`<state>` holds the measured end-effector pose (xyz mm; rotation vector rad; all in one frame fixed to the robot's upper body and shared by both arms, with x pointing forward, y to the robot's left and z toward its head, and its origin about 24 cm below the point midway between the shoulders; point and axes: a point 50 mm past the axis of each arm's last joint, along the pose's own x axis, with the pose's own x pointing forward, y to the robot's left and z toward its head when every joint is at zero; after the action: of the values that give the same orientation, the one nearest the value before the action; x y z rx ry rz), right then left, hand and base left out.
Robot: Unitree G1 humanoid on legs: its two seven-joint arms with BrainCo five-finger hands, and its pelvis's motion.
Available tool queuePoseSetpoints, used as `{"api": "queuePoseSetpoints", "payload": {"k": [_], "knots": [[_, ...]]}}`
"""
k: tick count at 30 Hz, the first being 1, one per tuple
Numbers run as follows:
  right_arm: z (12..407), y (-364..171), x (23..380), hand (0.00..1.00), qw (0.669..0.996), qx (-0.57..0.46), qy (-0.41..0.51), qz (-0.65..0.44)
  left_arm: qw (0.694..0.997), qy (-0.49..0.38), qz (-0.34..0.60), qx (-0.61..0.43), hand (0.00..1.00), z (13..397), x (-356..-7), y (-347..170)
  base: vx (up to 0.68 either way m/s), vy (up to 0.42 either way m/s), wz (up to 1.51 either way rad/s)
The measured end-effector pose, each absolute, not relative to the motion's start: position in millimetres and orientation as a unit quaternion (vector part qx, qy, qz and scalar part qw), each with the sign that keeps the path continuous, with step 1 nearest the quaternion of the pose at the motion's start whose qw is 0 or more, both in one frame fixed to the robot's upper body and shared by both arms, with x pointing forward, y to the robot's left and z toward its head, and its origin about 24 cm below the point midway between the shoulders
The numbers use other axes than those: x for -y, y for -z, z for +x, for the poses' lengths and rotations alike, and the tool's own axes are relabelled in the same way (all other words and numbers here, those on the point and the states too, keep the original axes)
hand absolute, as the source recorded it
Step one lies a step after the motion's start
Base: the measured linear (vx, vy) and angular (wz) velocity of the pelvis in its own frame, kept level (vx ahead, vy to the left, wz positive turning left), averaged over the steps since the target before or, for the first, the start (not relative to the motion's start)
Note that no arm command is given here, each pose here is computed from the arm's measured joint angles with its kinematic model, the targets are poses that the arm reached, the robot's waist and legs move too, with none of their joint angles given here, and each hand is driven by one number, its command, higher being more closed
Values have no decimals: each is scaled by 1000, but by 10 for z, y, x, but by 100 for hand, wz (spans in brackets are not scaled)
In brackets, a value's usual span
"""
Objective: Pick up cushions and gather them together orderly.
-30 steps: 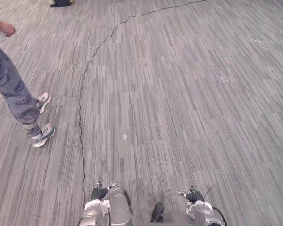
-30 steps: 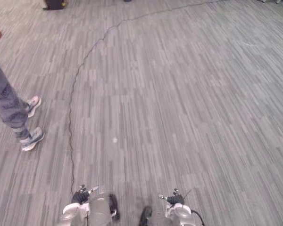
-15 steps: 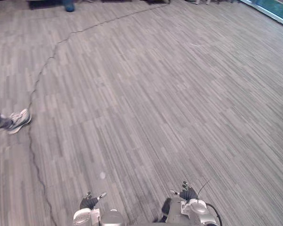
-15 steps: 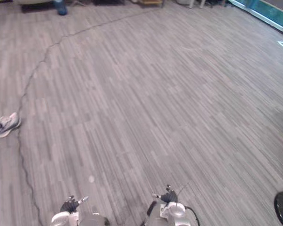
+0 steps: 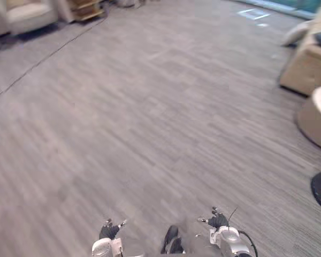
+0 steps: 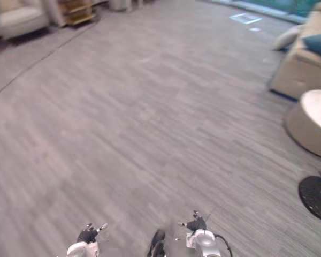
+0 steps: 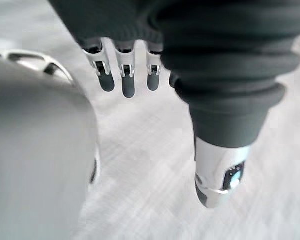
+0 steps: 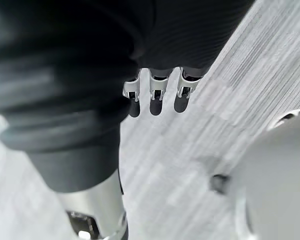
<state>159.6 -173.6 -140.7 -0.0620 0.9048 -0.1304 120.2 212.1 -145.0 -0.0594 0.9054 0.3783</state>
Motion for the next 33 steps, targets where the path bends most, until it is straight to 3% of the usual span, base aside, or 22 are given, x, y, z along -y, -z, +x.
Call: {"api": "queuePoseSetpoints", "payload": {"k": [6,17,25,29,33], "knots": [[1497,1460,1771,0,887,-456,66,-37,880,-203,-48,-426,0,1172,-2124,1446,413,243,-119],[1497,1451,1780,0,891,-449,63,-38,865,-184,3,-468,0,998,-2258,1502,592,273,-17],[1550,1407,1844,0,897,-435,71,-30,858,-177,16,-482,0,902,-2276,1527,636,-93,24],[1491,1411,2005,0,891,-443,99,-30,856,-184,-29,-483,0,864,-2064,1570,652,-224,19],[1397,1481,1930,0,878,-469,95,-21,856,-195,-22,-478,0,847,-2166,1546,631,-106,-52]]}}
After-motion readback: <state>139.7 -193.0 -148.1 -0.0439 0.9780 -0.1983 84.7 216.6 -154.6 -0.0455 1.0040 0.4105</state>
